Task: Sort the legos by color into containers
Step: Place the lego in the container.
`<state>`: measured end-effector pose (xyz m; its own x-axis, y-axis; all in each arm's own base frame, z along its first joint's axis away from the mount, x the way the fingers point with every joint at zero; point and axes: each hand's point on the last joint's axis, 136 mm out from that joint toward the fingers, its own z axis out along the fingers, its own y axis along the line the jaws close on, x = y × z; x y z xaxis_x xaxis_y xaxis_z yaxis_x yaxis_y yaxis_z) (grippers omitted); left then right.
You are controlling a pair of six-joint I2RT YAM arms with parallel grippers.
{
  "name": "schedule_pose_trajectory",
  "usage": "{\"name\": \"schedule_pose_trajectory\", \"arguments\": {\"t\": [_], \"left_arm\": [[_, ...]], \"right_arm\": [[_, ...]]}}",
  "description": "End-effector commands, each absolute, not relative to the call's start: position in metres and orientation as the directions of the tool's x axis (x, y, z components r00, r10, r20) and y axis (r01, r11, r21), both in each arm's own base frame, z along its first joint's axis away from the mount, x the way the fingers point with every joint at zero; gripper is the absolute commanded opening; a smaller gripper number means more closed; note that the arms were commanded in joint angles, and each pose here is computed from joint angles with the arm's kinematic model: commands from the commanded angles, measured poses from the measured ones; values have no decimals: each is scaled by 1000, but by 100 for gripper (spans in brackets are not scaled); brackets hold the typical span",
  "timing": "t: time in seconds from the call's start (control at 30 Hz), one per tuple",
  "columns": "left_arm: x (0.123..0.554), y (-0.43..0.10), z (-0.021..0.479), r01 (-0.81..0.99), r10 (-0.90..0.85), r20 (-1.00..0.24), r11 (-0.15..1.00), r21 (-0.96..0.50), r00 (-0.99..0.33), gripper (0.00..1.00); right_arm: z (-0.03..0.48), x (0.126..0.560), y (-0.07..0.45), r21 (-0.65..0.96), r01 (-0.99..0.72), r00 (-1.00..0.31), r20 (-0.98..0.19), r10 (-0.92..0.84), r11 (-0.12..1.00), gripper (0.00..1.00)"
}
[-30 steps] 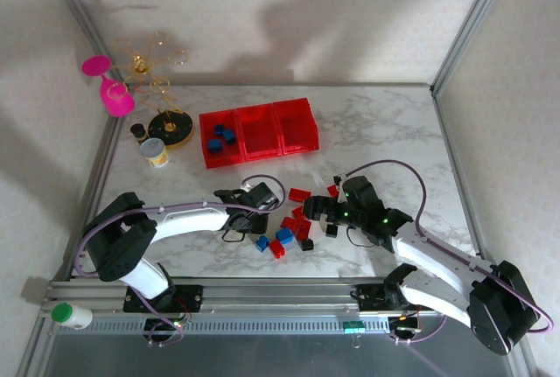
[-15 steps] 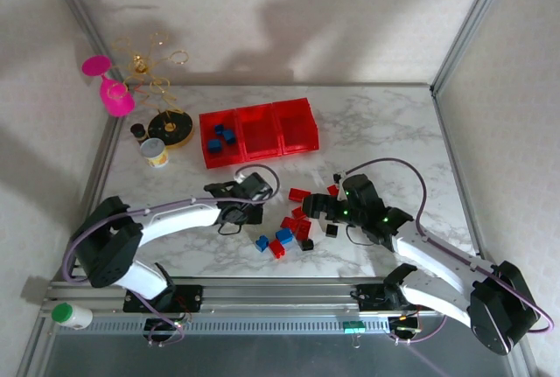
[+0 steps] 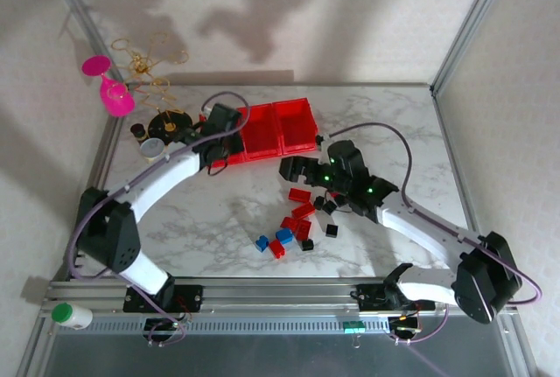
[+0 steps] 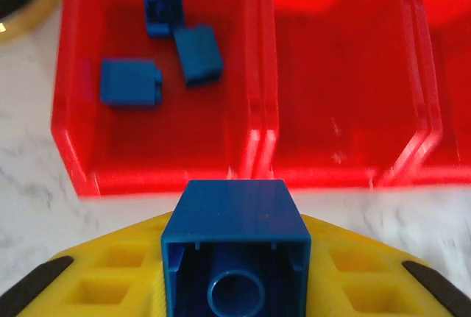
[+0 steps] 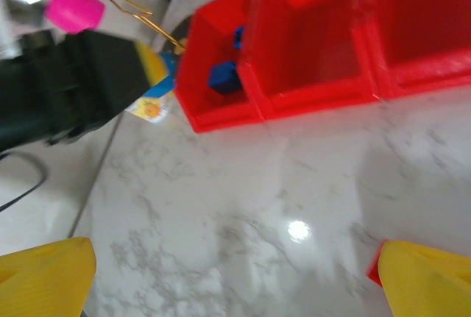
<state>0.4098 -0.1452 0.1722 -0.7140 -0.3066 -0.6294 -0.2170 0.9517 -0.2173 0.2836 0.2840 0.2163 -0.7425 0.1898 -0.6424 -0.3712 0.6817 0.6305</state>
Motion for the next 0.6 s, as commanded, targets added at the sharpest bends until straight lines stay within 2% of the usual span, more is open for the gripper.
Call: {"name": "schedule_pose_trajectory", "arguments": {"t": [0.0, 0.13, 0.3, 0.57], "left_arm": [[442, -132, 163, -251, -290, -638, 956, -154, -713, 30], [477, -117, 145, -297, -295, -625, 949, -105, -722, 30], [497, -105, 114, -336, -326, -585, 937, -94, -743, 31], [505, -109, 107, -320, -317, -570, 942, -97, -758, 46]], "right_arm": [[249, 297, 302, 658, -392, -711, -660, 242, 643, 99], [274, 302, 310, 685, -411, -689, -666, 287, 602, 99], [294, 303, 313, 704, -424, -677, -664, 317, 569, 99], [321, 298, 323, 722, -468, -676, -664, 320, 510, 99]]}}
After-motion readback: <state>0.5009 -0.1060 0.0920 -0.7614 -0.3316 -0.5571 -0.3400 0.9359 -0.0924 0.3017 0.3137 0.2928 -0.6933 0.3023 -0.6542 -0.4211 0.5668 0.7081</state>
